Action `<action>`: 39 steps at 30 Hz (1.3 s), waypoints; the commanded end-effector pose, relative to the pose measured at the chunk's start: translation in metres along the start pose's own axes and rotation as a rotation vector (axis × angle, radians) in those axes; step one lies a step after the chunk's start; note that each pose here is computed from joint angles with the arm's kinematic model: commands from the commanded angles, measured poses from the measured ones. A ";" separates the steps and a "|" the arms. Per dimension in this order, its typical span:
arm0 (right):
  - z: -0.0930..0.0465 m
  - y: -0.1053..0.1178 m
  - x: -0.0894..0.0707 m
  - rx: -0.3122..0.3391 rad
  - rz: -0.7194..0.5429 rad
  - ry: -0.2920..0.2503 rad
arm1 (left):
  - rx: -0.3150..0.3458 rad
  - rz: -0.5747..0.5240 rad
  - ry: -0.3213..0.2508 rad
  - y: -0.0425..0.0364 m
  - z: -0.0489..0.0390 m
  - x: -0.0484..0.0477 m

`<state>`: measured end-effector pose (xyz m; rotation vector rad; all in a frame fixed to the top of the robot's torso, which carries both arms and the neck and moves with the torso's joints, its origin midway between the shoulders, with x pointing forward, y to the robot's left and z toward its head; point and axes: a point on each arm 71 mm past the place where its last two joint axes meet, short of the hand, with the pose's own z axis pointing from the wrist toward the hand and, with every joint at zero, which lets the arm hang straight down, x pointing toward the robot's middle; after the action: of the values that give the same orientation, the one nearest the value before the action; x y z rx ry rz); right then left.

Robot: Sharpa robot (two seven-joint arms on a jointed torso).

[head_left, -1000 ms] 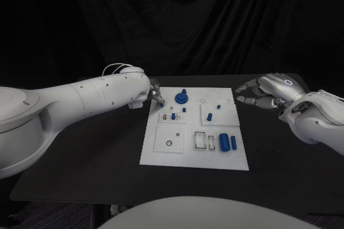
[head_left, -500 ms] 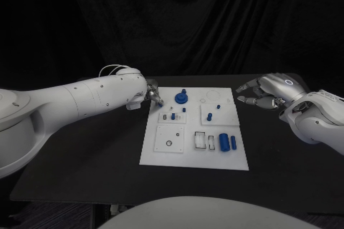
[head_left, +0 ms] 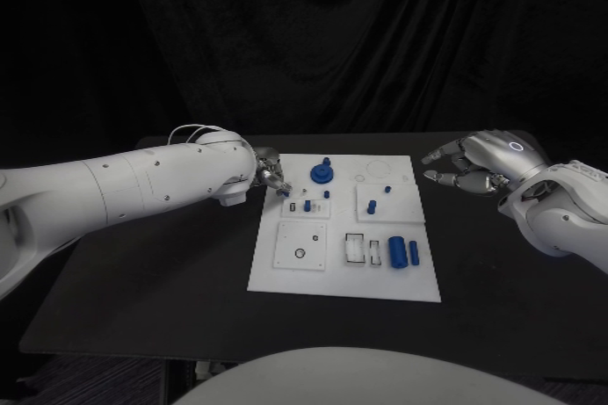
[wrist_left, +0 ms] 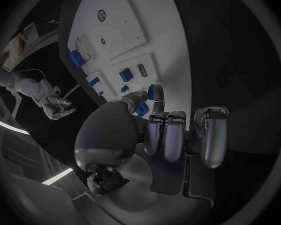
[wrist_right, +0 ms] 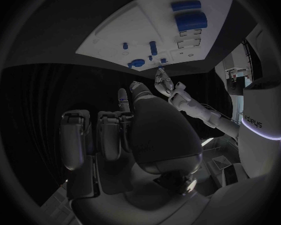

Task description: Assemble the parts on the task board

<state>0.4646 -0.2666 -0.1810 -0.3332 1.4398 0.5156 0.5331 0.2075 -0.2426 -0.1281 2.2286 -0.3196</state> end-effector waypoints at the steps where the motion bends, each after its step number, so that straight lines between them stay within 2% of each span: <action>1: -0.001 -0.002 0.001 0.028 -0.004 0.003 | -0.041 -0.058 -0.030 -0.0006 -0.0062 0.0027; 7: -0.001 -0.002 0.001 0.029 -0.003 0.004 | -0.051 -0.140 -0.009 -0.0012 -0.0139 0.0093; 19: -0.002 -0.003 0.001 0.032 -0.003 0.007 | -0.054 -0.172 -0.007 -0.0015 -0.0207 0.0136; 39: -0.001 -0.001 0.001 0.027 -0.002 0.004 | -0.039 -0.157 0.015 -0.0091 -0.0156 0.0154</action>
<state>0.4643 -0.2671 -0.1819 -0.3271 1.4482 0.5094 0.5118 0.2005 -0.2411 -0.3348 2.2331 -0.3507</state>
